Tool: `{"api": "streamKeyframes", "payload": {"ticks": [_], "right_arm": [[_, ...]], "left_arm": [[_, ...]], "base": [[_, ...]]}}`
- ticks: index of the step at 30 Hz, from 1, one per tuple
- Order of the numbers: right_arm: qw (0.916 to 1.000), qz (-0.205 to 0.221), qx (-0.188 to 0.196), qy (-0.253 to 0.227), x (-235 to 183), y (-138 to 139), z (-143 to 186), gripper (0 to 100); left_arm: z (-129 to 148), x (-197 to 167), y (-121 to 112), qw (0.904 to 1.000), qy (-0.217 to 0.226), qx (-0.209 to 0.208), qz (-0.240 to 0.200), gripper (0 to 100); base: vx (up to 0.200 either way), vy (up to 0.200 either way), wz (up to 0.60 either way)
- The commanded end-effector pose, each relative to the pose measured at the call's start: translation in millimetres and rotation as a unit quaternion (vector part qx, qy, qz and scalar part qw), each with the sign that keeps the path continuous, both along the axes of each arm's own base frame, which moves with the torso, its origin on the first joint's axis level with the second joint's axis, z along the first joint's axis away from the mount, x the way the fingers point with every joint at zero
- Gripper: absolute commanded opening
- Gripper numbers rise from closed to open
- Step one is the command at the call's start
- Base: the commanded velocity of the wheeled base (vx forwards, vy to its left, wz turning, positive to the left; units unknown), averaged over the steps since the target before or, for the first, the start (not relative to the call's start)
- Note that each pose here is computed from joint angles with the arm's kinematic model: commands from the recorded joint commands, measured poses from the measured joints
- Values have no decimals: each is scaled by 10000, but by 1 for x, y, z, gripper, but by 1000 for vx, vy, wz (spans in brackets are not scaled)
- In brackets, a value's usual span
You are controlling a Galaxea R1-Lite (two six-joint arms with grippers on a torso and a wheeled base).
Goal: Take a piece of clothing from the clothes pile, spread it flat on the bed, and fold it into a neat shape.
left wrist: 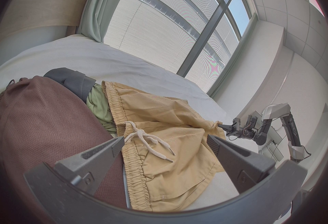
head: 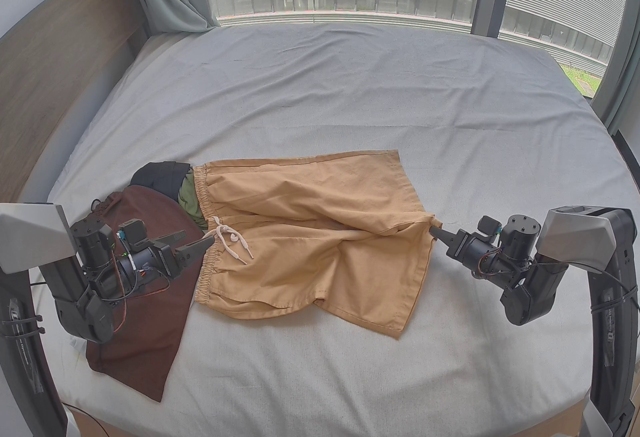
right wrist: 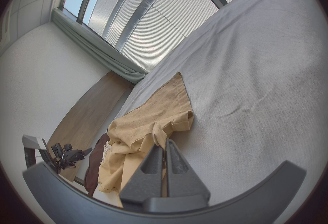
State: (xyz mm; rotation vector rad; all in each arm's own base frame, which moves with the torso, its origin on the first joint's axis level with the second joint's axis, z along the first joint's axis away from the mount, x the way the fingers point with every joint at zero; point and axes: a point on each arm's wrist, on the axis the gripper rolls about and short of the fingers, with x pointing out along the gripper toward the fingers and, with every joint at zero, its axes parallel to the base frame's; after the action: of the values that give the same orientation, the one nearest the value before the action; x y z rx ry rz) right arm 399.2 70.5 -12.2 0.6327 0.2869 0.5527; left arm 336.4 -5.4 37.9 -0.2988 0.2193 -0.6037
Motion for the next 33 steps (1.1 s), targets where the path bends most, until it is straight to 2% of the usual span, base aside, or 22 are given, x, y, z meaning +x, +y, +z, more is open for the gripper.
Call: {"api": "streamKeyframes", "payload": {"ticks": [1,7,8,17,24,33], "right_arm": [[9998,-20,-110,-152,3,-1,1,0],[9995,-11,-267,-161,4,-3,-7,0],[9995,-4,-266,-169,4,-2,-7,100],[9982,23,-414,-430,-1,-2,12,100],[9982,113,-529,-259,-28,-4,26,100],[9957,446,-800,137,-57,11,13,100]], "left_arm": [[-1,0,0,10000,13,-2,0,100],[-1,0,0,10000,8,2,-16,100],[-1,0,0,10000,8,2,-16,100],[-2,0,0,10000,16,1,-24,100],[-1,1,0,10000,8,1,-24,100],[-4,0,0,10000,34,6,-25,100]], "base": [[0,0,0],[0,0,0],[0,0,0],[0,0,0],[0,0,0],[0,0,0]]}}
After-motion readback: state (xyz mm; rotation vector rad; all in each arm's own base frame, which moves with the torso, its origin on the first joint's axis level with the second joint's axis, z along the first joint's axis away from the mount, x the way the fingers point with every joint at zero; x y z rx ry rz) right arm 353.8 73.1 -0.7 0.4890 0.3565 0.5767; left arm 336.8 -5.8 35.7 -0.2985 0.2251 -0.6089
